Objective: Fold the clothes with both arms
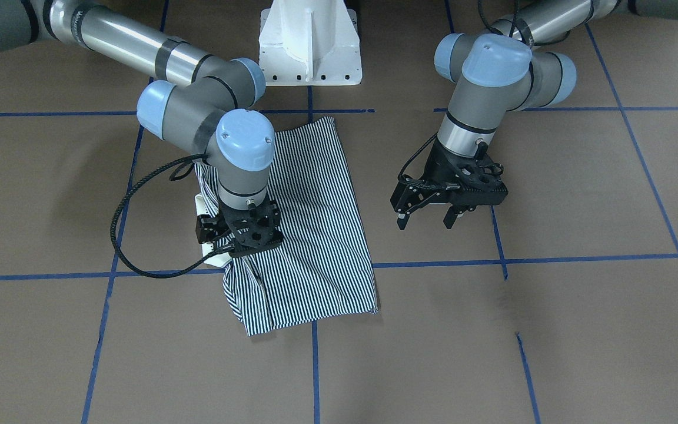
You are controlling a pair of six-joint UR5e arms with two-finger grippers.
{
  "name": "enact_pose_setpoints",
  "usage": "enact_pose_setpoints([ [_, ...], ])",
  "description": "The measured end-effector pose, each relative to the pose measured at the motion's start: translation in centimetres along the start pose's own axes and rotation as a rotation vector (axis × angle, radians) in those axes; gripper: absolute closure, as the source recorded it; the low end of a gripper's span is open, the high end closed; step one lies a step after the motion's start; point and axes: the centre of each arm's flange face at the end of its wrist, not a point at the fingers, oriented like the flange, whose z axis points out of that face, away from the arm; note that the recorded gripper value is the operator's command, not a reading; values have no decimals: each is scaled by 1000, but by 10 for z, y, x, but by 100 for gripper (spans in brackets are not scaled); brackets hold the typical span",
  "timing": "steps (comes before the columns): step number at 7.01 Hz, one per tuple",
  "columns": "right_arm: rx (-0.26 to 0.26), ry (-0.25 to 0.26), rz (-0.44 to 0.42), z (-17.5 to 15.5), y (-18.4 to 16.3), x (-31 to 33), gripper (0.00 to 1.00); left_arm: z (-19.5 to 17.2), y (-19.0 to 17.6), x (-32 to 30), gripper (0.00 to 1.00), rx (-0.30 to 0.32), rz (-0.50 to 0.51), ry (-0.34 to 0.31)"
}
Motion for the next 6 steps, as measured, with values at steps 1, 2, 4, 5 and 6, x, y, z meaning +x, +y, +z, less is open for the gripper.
enact_pose_setpoints([
  [1,-5,7,-11,2,-5,-3,0,1,2,-1,0,-21,0,5],
  [2,-13,18,-29,7,-7,-2,0,1,3,-2,0,-33,-1,6],
  [4,-31,42,-60,19,-11,10,0,2,4,-3,0,-40,-1,7],
  [5,-38,52,-70,25,-11,17,0,2,4,-4,0,-41,-2,6],
  [6,-45,58,-76,29,-11,21,0,3,4,-4,0,-42,-3,6],
])
